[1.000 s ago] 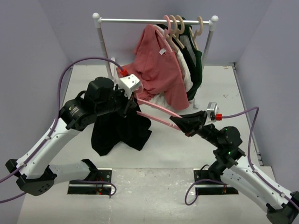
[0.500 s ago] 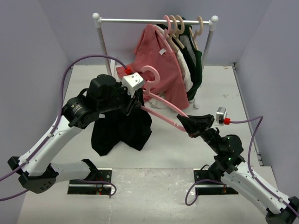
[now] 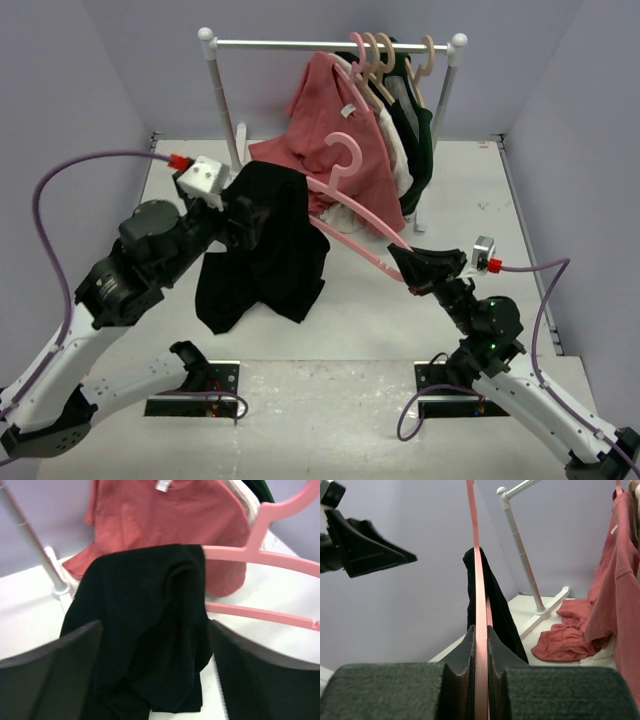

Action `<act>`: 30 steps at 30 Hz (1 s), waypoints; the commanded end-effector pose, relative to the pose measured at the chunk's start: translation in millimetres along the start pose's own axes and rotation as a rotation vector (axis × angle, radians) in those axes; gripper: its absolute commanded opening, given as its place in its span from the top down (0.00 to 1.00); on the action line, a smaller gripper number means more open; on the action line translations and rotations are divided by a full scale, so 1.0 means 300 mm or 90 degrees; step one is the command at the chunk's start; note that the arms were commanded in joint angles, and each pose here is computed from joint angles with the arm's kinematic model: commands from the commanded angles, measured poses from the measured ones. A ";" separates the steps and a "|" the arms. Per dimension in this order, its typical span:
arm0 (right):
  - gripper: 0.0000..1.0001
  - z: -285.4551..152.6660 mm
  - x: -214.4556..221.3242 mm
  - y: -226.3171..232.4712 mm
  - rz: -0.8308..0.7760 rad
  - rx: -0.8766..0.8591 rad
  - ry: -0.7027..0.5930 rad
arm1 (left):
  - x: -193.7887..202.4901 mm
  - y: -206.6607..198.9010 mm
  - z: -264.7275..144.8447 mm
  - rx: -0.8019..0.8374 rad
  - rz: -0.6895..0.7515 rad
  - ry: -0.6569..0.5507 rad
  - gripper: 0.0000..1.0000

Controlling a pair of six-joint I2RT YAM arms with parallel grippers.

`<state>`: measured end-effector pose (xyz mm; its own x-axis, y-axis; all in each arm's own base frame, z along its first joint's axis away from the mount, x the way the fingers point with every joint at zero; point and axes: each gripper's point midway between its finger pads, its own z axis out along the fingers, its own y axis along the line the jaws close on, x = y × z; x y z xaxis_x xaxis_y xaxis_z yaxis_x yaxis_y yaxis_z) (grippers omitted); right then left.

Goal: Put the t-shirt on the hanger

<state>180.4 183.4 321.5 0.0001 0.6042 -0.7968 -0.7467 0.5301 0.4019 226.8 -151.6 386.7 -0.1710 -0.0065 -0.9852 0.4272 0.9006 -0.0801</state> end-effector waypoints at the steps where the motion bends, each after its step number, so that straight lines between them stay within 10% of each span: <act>1: 1.00 -0.003 -0.154 0.041 0.018 -0.015 -0.116 | 0.156 0.060 0.091 -0.100 -0.039 0.053 0.31; 8: 1.00 -0.022 -0.209 0.087 0.019 -0.047 -0.141 | 0.407 0.042 0.220 -0.118 -0.033 0.164 0.08; 22: 1.00 -0.026 -0.174 0.133 0.021 -0.097 -0.106 | 0.394 0.127 0.258 -0.214 -0.027 0.157 0.47; 30: 1.00 -0.019 -0.152 0.133 0.024 -0.102 -0.090 | 0.342 0.155 0.211 -0.231 -0.022 0.136 0.08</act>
<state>161.9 181.3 333.6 0.0016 0.6338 -0.7735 -0.7959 0.4691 0.3827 282.8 -146.2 241.2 -0.4394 0.0719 -0.8954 0.1259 0.9919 0.0178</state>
